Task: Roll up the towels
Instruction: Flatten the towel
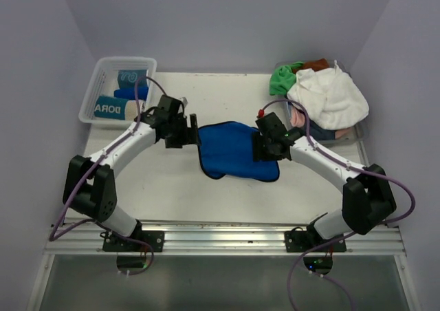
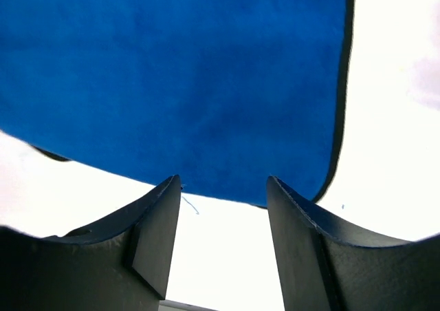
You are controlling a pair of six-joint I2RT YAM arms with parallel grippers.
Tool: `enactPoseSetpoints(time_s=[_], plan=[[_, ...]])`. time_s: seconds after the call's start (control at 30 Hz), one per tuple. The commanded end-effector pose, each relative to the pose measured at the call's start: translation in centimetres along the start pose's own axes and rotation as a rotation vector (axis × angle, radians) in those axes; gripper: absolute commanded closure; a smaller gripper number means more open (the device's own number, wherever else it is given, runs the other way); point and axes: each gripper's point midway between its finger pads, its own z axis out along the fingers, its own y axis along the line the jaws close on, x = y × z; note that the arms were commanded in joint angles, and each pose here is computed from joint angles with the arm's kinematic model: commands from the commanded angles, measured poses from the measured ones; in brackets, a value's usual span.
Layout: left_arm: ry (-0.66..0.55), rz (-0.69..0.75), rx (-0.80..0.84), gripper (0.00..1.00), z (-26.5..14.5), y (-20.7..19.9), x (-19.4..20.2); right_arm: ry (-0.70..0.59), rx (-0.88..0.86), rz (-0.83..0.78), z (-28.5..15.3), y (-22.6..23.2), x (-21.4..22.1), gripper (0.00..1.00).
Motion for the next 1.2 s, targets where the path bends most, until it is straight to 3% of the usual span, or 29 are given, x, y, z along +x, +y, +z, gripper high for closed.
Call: enactPoseSetpoints(time_s=[0.0, 0.13, 0.33, 0.63, 0.73, 0.83, 0.87, 0.9, 1.17], plan=[[0.085, 0.076, 0.052, 0.21, 1.6, -3.5, 5.0, 0.012, 0.060, 0.035, 0.6, -1.9, 1.2, 0.47], [0.145, 0.090, 0.118, 0.28, 3.5, -5.5, 7.5, 0.037, 0.063, 0.030, 1.4, -2.0, 1.6, 0.49], [0.224, 0.075, 0.087, 0.31, 4.9, -4.8, 10.4, 0.038, 0.068, 0.028, 2.3, -1.9, 1.3, 0.50], [0.250, 0.030, 0.111, 0.45, 6.8, -5.5, 11.4, 0.038, 0.061, 0.027, 2.4, -1.8, 1.4, 0.50], [0.252, 0.021, 0.121, 0.55, 7.5, -5.9, 11.3, 0.042, 0.092, 0.014, 2.8, -2.5, 1.6, 0.50], [0.258, 0.019, 0.136, 0.77, 7.9, -6.3, 11.2, 0.023, 0.103, 0.002, 3.7, -2.4, 0.7, 0.50], [0.255, 0.021, 0.131, 0.91, 7.9, -6.3, 11.0, 0.029, 0.104, -0.002, 4.3, -2.2, 0.6, 0.50], [0.262, 0.031, 0.122, 0.98, 7.9, -6.1, 11.1, 0.016, 0.089, 0.001, 4.5, -1.6, -0.3, 0.50], [0.259, 0.109, 0.028, 1.00, 6.0, -3.4, 10.7, 0.020, 0.088, -0.018, 8.5, -0.1, -2.8, 0.53]])
